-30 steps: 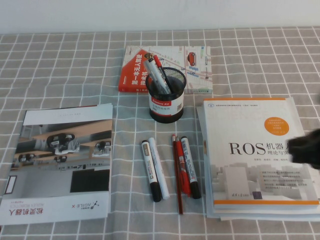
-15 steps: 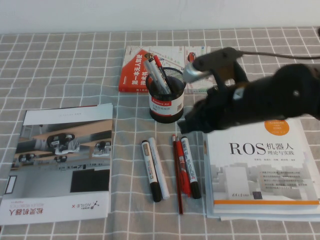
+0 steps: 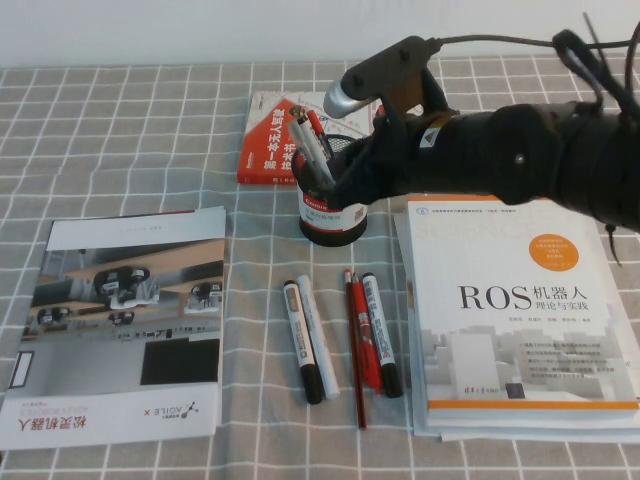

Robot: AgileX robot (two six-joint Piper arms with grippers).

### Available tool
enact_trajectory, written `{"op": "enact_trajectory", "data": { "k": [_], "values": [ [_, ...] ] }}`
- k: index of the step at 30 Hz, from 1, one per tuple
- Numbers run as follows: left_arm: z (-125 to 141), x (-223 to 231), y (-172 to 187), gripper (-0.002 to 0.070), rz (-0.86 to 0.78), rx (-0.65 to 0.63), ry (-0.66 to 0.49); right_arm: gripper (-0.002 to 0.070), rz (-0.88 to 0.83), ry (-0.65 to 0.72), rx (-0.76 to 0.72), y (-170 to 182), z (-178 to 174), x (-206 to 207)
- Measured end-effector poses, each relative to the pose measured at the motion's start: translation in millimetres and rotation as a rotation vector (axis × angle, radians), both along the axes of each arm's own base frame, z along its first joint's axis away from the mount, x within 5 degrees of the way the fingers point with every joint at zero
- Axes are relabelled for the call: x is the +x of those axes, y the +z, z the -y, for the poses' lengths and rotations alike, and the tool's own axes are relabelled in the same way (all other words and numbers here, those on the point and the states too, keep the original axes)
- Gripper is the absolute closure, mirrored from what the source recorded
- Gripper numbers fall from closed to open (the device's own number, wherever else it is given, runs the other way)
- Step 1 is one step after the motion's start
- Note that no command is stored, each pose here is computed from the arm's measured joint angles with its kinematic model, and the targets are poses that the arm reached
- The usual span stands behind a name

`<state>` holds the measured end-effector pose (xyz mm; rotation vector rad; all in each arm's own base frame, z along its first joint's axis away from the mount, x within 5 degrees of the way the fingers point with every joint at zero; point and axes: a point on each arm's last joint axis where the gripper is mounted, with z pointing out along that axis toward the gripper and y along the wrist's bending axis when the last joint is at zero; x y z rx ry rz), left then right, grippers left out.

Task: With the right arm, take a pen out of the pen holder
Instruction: 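Take a marker out of the pen holder and lay it on the table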

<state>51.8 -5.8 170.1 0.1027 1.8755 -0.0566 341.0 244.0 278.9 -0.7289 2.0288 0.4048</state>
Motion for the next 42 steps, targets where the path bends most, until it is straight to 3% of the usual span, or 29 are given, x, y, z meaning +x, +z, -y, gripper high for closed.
{"op": "enact_trajectory", "data": {
  "k": [3,7,25,42],
  "values": [
    [0.0,0.0,0.0,0.0678,0.0,0.0,0.0,0.0384,0.078,-0.016,0.009,-4.2,-2.5,8.9],
    [0.0,0.0,0.0,0.0678,0.0,0.0,0.0,0.0358,0.179,-0.028,0.007,-9.9,-5.3,18.9],
    [0.0,0.0,0.0,0.0678,0.0,0.0,0.0,0.0354,0.227,-0.079,0.045,-17.3,-18.6,73.9],
    [0.0,0.0,0.0,0.0678,0.0,0.0,0.0,0.0354,0.198,-0.067,0.023,-34.4,-25.7,82.3]
  ]
}}
